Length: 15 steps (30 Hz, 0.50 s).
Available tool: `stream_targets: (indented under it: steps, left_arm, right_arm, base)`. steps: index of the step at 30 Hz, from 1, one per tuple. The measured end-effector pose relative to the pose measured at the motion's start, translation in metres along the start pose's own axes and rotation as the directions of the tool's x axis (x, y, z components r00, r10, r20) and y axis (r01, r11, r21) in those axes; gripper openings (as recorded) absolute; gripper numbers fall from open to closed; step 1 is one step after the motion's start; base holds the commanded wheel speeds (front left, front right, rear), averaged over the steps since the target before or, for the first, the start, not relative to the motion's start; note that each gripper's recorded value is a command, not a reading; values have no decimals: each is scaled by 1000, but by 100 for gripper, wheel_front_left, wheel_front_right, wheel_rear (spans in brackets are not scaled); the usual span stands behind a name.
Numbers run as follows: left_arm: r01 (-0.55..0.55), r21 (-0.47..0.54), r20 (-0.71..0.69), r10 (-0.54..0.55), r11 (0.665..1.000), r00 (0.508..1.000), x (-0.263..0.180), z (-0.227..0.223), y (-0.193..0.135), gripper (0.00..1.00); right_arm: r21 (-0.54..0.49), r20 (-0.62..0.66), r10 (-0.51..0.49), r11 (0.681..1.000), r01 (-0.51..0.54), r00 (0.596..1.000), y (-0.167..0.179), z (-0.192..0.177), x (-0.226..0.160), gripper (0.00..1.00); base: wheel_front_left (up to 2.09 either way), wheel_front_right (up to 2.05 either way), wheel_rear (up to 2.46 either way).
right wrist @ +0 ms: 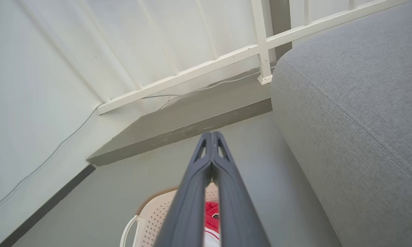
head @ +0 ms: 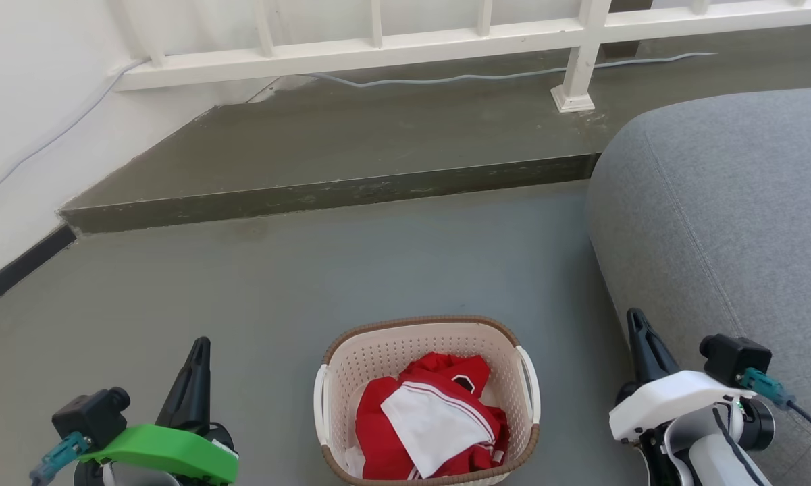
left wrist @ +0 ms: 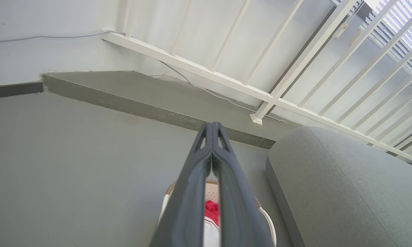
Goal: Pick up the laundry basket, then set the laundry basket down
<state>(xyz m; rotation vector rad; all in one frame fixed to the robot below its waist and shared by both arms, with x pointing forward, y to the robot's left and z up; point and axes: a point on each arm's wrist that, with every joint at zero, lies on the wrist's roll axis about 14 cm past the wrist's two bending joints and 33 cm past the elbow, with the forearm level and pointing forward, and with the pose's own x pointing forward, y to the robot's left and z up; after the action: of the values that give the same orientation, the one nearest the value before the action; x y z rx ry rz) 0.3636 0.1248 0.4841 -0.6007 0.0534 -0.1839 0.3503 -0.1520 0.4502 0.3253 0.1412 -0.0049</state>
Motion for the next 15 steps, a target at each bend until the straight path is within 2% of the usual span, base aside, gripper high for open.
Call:
stream_targets:
  steps: [15]
  left_arm:
    - [-60, -156, -2, 61, 986, 998, -1, 4, 13, 0]
  right_arm:
    - [216, -40, -45, 975, 52, 998, -13, -1, 2, 0]
  base:
    - [0, 0, 0]
